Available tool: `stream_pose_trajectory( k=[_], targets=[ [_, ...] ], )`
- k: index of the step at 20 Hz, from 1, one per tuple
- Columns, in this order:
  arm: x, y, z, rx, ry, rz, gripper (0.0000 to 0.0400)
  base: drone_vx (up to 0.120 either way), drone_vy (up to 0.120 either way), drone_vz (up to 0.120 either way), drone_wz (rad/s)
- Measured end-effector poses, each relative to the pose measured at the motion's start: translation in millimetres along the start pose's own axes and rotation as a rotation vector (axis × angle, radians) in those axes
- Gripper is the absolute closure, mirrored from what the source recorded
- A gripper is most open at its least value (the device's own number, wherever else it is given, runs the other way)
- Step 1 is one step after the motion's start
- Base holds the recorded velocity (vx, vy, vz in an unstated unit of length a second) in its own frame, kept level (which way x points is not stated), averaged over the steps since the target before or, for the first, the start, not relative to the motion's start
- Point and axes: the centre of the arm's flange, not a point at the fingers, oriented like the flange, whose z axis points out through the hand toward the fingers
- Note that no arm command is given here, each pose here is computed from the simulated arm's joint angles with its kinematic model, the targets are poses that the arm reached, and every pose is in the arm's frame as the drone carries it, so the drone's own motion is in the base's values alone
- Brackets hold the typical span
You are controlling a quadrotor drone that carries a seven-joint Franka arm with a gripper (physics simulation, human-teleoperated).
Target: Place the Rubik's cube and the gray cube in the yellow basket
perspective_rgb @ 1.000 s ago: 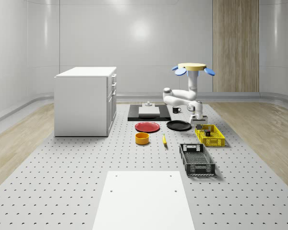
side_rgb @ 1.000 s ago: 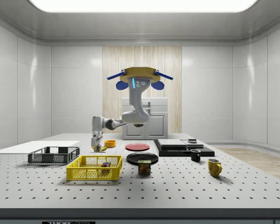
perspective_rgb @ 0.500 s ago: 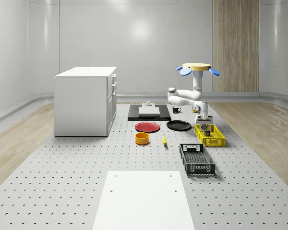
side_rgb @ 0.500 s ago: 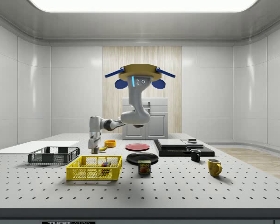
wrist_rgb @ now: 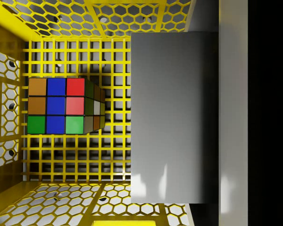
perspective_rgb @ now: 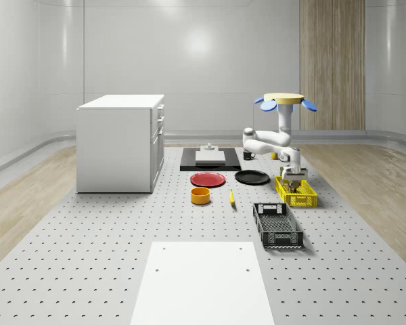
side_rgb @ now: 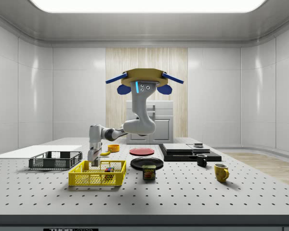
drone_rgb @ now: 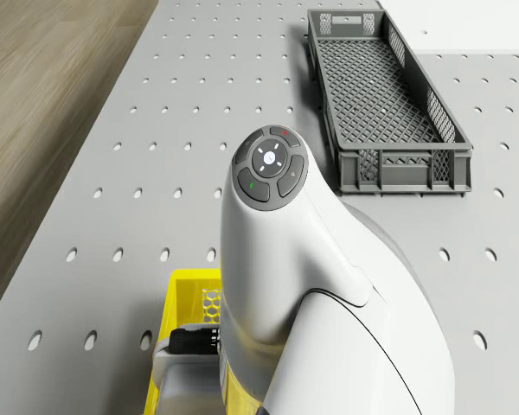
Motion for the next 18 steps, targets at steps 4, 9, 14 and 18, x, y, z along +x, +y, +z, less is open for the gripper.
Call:
stream_pose_trajectory(
  k=[4, 9, 14, 18],
  targets=[
    [0.0, 0.0, 2, 0.000, 0.000, 0.000, 0.0150, 0.000, 0.080, 0.000, 0.000],
    [0.0, 0.0, 18, 0.000, 0.000, 0.000, 0.0150, 0.000, 0.000, 0.000, 0.000],
    [0.1, 0.1, 39, 0.000, 0.000, 0.000, 0.0150, 0.000, 0.000, 0.000, 0.000],
    [0.2, 0.1, 53, 0.000, 0.000, 0.000, 0.0150, 0.000, 0.000, 0.000, 0.000]
  ],
)
